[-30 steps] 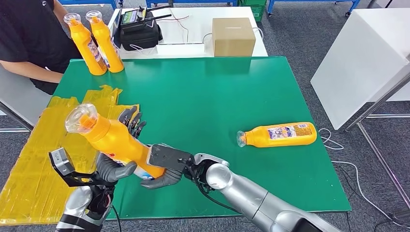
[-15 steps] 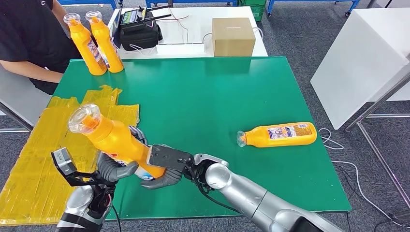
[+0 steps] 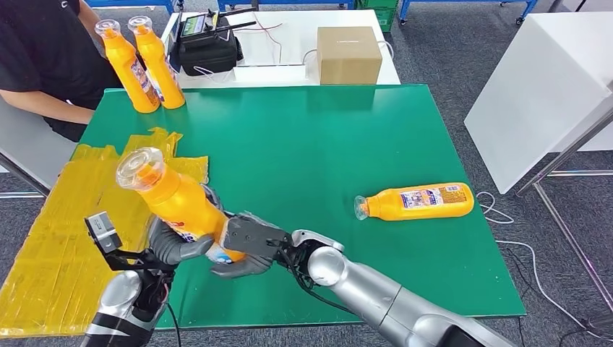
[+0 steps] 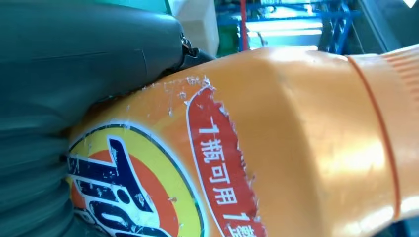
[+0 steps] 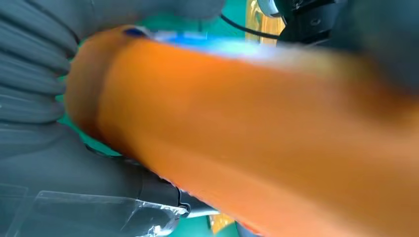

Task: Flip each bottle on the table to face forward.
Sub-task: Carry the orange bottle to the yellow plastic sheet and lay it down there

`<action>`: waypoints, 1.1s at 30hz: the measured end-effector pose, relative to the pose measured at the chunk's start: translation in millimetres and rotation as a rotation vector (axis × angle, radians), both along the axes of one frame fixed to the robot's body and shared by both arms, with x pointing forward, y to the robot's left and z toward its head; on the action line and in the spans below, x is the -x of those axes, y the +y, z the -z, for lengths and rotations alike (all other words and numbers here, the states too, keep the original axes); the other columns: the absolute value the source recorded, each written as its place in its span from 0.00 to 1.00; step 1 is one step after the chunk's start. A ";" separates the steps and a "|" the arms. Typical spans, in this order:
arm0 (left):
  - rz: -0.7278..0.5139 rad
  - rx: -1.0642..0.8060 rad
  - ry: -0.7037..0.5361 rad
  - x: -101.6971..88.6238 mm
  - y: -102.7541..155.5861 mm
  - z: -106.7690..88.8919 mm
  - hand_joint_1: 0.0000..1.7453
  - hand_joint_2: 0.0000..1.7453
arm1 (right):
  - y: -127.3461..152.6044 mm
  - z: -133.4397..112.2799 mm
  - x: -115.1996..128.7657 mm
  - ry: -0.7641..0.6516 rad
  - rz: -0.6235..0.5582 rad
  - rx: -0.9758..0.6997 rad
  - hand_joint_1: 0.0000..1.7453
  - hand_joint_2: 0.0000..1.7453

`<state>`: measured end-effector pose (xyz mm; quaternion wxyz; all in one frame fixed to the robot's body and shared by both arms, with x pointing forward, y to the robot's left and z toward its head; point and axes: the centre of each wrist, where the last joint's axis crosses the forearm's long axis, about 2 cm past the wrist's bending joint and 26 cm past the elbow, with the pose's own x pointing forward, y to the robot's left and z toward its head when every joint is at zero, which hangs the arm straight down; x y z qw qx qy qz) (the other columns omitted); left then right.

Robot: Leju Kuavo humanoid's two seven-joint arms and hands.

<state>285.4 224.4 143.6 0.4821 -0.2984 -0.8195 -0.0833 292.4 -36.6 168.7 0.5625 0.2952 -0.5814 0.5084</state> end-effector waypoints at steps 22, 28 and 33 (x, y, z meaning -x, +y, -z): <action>-0.917 -1.161 -0.261 -23.6 147.7 -16.1 1.00 1.00 | -181.0 -37.1 -26.5 -0.254 0.367 -0.188 0.00 0.00; -0.938 -1.343 -0.267 -36.0 165.6 -10.9 1.00 1.00 | -192.7 -36.8 -24.7 -0.267 0.378 -0.173 0.00 0.00; -0.936 -1.439 -0.266 -41.7 169.7 -8.3 1.00 1.00 | -195.7 -36.9 -24.2 -0.270 0.379 -0.169 0.00 0.00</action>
